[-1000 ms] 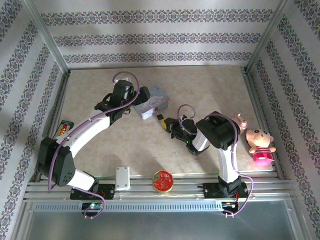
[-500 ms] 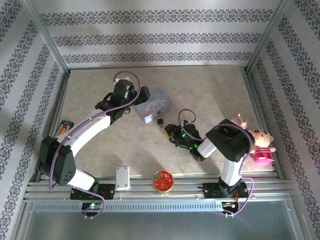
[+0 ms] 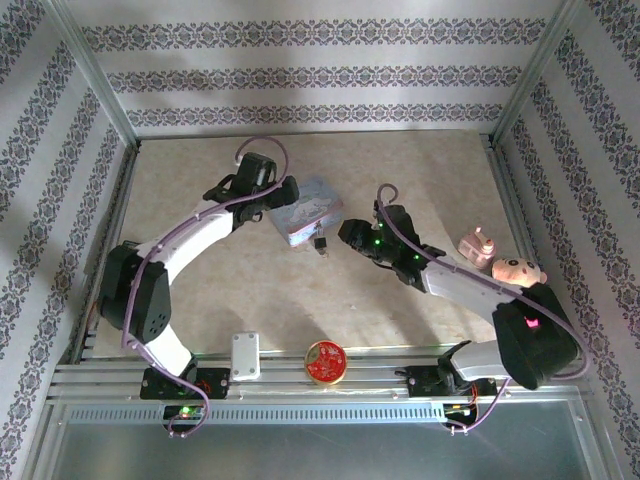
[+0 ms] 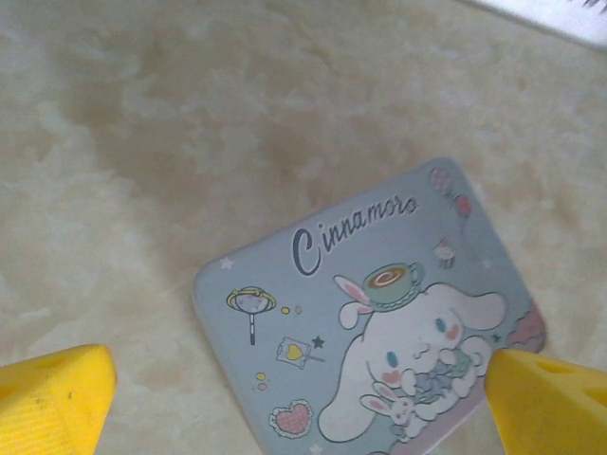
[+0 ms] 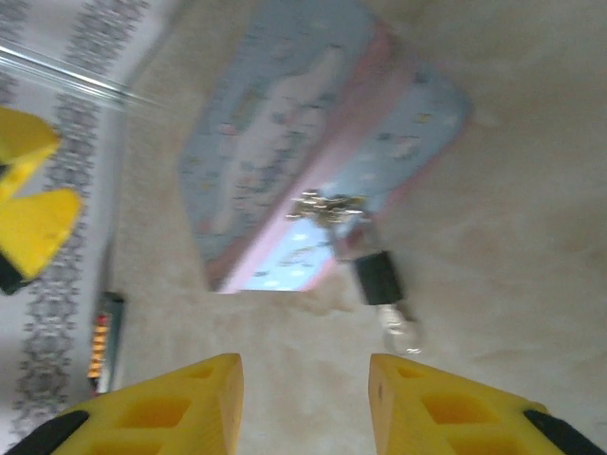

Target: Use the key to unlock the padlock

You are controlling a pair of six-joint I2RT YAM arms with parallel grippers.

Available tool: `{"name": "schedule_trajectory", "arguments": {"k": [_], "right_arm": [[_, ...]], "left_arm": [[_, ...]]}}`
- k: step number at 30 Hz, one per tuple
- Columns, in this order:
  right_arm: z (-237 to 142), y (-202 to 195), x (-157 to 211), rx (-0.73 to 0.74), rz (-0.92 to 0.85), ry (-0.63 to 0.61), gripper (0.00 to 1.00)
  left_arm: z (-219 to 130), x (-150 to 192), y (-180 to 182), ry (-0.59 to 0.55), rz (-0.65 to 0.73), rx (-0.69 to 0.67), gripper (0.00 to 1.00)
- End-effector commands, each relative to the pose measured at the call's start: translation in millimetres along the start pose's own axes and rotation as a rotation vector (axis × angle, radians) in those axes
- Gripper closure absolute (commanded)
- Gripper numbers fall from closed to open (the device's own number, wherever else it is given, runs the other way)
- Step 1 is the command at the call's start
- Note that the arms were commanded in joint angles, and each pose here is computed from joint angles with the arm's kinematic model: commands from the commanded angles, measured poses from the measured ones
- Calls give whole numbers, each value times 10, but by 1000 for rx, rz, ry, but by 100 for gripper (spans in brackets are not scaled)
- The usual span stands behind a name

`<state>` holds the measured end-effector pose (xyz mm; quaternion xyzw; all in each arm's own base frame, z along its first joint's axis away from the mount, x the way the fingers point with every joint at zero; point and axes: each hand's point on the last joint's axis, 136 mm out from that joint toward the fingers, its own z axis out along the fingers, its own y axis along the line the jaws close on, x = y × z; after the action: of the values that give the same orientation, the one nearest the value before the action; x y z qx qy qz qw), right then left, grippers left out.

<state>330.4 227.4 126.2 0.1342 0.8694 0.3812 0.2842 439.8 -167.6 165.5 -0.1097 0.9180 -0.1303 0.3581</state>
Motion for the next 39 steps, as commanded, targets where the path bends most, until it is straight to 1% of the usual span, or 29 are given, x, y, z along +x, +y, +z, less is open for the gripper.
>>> {"name": "schedule_trajectory", "arguments": {"k": [1,10,15,21,27,33,39], "right_arm": [[152,-120,213,23,-100,157,62],[665,-103,175,-48,-136,244,66],[848,-120,165,-80,-125,267,68],[939,-218,134,-77,-103,275,69],[1018,-232,132,-91,-108,283,69],[1095,-162,114,-125,-117,283,68],[1147,-238,145,-108,-104,290,68]], "left_arm": [[136,157,172,91,71,-79,1],[393,381,342,174,111,-152,1],[476,464,472,208,102,-189,1],[554,559,556,238,103,-216,1],[601,607,621,260,104,-240,1],[603,608,623,261,99,-238,1],[605,612,636,262,95,-241,1]]}}
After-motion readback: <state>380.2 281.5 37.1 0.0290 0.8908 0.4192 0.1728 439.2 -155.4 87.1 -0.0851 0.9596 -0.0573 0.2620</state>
